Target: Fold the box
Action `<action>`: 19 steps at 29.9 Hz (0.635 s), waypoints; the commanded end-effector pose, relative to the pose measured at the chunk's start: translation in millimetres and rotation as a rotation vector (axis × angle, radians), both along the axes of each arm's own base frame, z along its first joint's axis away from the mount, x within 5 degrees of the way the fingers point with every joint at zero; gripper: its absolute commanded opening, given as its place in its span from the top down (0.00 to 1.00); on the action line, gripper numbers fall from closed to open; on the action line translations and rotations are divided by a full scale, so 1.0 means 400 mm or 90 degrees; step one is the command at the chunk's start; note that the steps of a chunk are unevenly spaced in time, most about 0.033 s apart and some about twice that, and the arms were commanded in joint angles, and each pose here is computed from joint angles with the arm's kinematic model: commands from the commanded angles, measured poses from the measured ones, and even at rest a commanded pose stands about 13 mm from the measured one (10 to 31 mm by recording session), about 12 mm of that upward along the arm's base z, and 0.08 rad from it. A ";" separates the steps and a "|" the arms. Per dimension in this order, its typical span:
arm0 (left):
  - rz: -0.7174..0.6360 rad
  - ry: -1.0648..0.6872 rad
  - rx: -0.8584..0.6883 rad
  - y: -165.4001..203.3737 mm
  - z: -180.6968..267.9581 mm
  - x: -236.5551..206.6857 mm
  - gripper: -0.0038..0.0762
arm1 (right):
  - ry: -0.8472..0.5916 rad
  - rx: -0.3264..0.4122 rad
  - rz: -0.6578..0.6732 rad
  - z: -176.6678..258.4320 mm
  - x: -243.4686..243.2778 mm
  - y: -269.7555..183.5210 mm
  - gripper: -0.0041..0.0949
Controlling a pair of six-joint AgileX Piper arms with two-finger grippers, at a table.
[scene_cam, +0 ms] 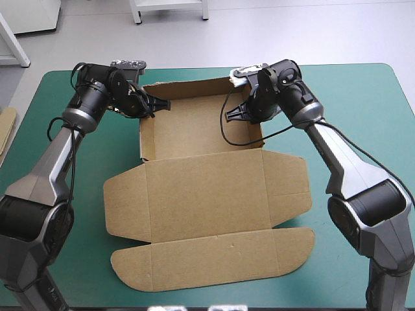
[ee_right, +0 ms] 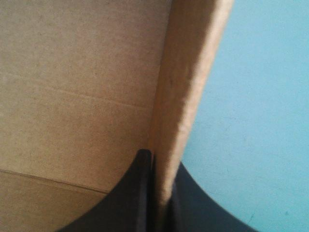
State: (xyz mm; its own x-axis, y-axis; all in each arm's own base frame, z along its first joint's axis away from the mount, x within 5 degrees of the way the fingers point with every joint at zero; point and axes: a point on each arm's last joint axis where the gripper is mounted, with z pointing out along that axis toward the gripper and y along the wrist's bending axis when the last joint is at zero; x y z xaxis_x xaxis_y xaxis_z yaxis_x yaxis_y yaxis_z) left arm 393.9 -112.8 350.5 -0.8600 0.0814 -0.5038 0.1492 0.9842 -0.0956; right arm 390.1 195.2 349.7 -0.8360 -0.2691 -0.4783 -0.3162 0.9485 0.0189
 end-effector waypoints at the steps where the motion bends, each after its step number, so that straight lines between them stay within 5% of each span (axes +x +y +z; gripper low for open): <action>1: -0.029 -0.067 -0.040 -0.030 0.065 -0.011 0.96 | -0.020 0.027 0.044 0.050 -0.034 0.019 0.96; 19: -0.032 0.044 -0.010 -0.053 -0.093 0.061 0.96 | 0.052 0.001 0.043 -0.083 0.023 0.051 0.96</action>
State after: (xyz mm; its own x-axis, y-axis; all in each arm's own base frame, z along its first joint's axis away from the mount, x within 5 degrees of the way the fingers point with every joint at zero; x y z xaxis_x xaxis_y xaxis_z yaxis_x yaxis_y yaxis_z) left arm 423.0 -119.2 291.0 -0.9248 0.1080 -0.3649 0.1369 0.9891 -0.0542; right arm 409.5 208.0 293.5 -0.8859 -0.2905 -0.3616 -0.3158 0.9488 0.0114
